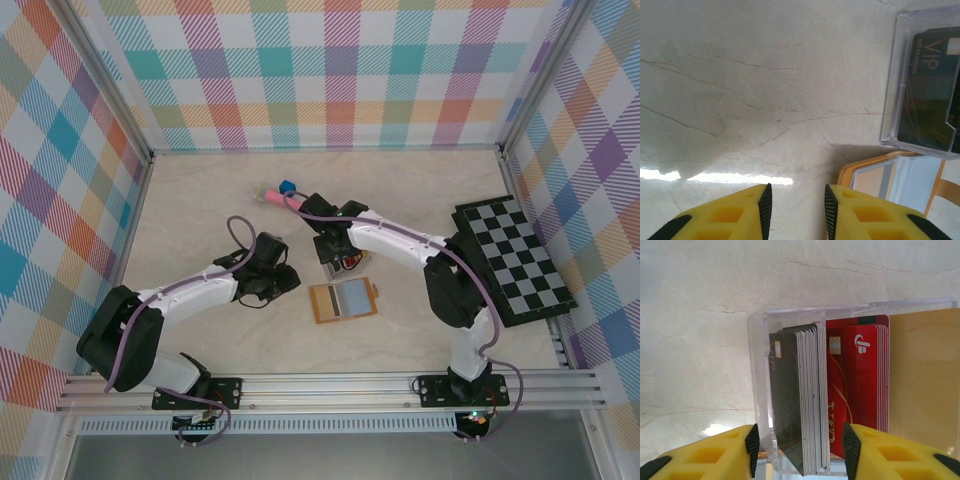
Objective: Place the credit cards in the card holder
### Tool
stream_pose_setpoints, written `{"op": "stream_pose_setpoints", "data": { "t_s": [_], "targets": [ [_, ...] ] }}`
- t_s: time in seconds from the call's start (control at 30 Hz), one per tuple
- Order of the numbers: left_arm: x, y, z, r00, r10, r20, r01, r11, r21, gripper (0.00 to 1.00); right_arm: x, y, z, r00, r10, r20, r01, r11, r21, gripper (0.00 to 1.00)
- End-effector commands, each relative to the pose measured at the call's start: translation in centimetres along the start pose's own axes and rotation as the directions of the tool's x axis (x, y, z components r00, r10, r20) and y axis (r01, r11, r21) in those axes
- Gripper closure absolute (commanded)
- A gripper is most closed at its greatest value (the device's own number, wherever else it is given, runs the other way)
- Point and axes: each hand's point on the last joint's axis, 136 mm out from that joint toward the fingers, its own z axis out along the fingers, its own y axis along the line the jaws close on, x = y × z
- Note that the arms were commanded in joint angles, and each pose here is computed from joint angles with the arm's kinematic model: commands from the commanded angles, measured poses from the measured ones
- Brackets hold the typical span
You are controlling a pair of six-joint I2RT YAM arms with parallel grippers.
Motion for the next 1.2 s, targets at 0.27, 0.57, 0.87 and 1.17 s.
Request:
{"op": "stream_pose_setpoints", "data": {
  "t_s": [0.27, 0.57, 0.87, 1.17],
  "targets": [
    [-0.9, 1.6, -1.0, 0.998, -0.049, 0.034, 0.048, 0.999, 0.015, 0.61, -0.1, -0.1, 1.8, 0.993, -0.095, -0.064, 0.101, 0.991, 0.087, 0.56],
    [-0.9, 2.0, -1.0, 0.998, -0.052, 0.034, 0.051, 0.999, 0.010, 0.61, -0.5, -1.9, 1.7, 0.992, -0.113, -0.063, 0.124, 0.967, 0.221, 0.61],
    [-0.9, 1.9, -0.9, 0.998, -0.053, 0.027, 0.053, 0.999, 0.012, 0.61, -1.0, -2.4, 0.8, 0.991, -0.129, -0.039, 0.135, 0.962, 0.238, 0.71],
    [-0.8, 2.0, -0.9, 0.998, -0.054, 0.024, 0.054, 0.998, 0.012, 0.62, -1.1, -2.5, 0.4, 0.990, -0.138, -0.034, 0.142, 0.961, 0.238, 0.84]
  ]
}}
